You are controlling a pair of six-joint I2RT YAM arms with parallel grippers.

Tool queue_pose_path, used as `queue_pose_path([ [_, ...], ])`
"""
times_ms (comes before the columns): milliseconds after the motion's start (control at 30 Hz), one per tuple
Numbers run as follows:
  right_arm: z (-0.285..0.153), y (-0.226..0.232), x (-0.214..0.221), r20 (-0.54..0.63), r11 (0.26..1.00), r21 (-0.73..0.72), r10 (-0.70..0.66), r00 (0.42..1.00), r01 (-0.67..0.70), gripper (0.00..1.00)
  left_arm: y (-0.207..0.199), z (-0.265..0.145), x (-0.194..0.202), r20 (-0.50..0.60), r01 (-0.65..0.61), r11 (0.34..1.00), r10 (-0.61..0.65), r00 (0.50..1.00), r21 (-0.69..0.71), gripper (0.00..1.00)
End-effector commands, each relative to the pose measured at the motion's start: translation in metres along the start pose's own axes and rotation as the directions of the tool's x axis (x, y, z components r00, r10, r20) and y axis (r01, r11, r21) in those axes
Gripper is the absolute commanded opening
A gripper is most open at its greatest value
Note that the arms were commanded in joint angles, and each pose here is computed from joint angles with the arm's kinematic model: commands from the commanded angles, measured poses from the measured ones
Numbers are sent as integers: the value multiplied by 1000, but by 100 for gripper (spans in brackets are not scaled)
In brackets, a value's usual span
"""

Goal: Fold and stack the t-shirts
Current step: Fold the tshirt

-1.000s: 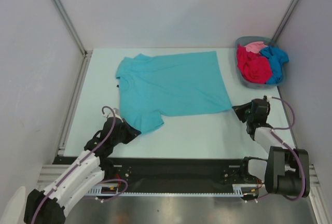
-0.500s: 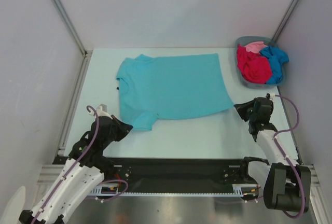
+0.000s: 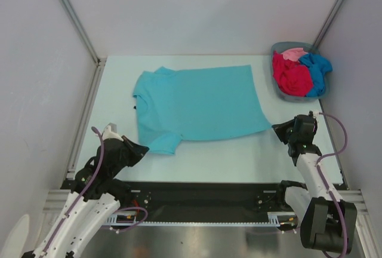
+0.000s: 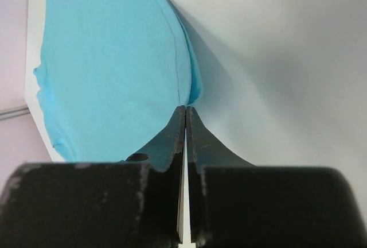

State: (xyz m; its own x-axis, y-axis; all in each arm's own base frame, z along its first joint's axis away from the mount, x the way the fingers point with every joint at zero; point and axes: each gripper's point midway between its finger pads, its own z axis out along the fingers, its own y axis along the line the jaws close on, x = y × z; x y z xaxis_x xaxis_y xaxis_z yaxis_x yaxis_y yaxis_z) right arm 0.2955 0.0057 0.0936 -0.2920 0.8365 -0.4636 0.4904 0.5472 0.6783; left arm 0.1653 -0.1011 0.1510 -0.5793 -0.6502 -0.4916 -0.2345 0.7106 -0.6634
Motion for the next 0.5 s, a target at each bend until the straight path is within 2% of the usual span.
queue_pose_path([
  [0,-12,8,-9,26,1000,-13,-25,999,26,0,15,-4,16,-45,29,999,-30,999,-20,0],
  [200,-8,18,-13,15,999,-25,-25,1000,25,0,11,3,5,-23,-3,998,1,1000,-61,0],
  [400,9,31,-17,-2,999,-28,-31,1000,31,0,-36,25,-23,25,-45,999,45,999,3,0],
  [467,15,37,-19,-9,999,-30,-33,999,32,0,-41,38,-26,13,-70,997,70,997,-22,0],
])
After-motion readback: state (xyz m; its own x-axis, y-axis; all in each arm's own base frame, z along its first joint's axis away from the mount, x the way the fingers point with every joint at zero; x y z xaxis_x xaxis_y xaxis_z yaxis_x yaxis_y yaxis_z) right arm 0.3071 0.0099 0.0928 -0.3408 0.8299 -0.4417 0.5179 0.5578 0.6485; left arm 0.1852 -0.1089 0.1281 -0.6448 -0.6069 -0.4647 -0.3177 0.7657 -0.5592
